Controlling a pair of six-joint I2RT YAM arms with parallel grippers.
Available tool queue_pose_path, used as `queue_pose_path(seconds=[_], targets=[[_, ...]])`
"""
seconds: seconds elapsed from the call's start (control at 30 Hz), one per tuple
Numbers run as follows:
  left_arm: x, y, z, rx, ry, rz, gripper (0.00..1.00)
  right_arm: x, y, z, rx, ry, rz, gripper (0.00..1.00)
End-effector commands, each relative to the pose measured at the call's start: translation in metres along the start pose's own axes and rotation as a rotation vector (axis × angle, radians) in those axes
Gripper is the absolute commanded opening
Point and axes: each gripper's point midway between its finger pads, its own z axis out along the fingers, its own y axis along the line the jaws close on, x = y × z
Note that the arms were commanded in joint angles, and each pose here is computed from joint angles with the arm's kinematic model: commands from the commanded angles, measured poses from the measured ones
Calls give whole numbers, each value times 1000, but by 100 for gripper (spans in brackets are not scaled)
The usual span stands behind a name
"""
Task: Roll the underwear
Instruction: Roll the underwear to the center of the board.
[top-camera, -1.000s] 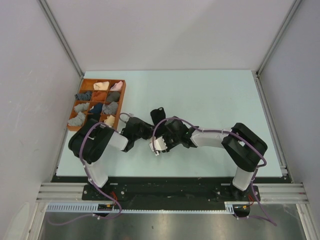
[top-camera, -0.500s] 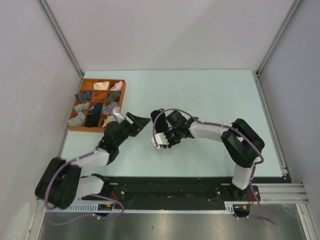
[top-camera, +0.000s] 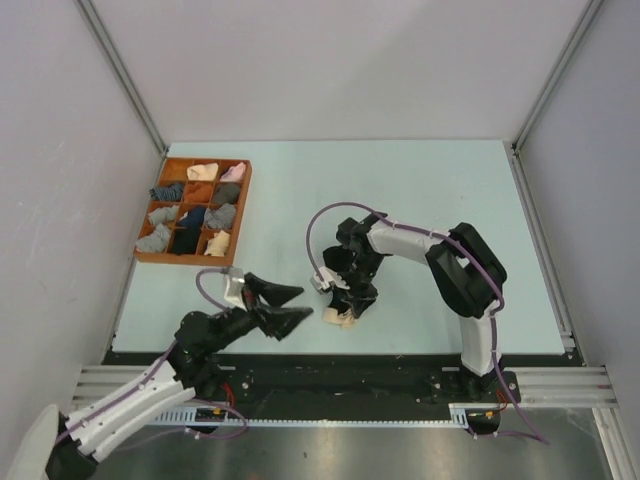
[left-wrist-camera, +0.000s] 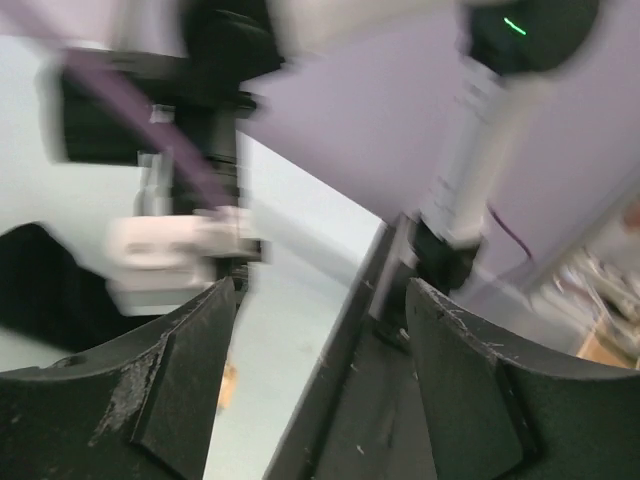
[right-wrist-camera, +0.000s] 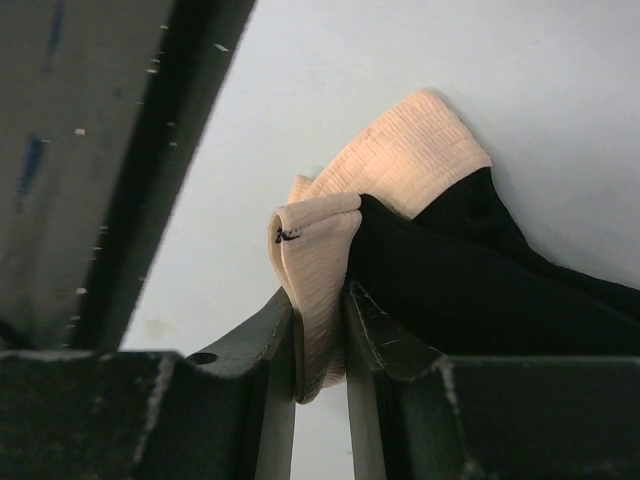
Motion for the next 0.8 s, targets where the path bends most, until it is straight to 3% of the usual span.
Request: queue_pose_path(seconds=[0.0, 0.1, 0.13, 0.17, 0.3, 0.6, 0.77], targets=[[63, -10, -12, 109, 131, 314, 74, -4, 35, -5, -193, -84, 202, 26], [94, -11, -11, 149, 272, 451, 76, -1, 30, -9, -227, -119, 287, 25], [84, -22, 1, 168, 268, 477, 77, 4, 25, -13, -222, -134, 317, 26], [105, -13, 3, 156, 370, 501, 77, 8, 26, -13, -245, -139, 355, 26], [129, -9, 25, 172, 519, 675, 80, 13, 17, -17, -238, -147, 390, 26], [155, 13, 65, 141, 653, 858, 90, 19, 16, -16, -242, -132, 412, 26], [169, 28, 71, 110, 731, 920, 89, 20, 14, -17, -238, -131, 416, 26]])
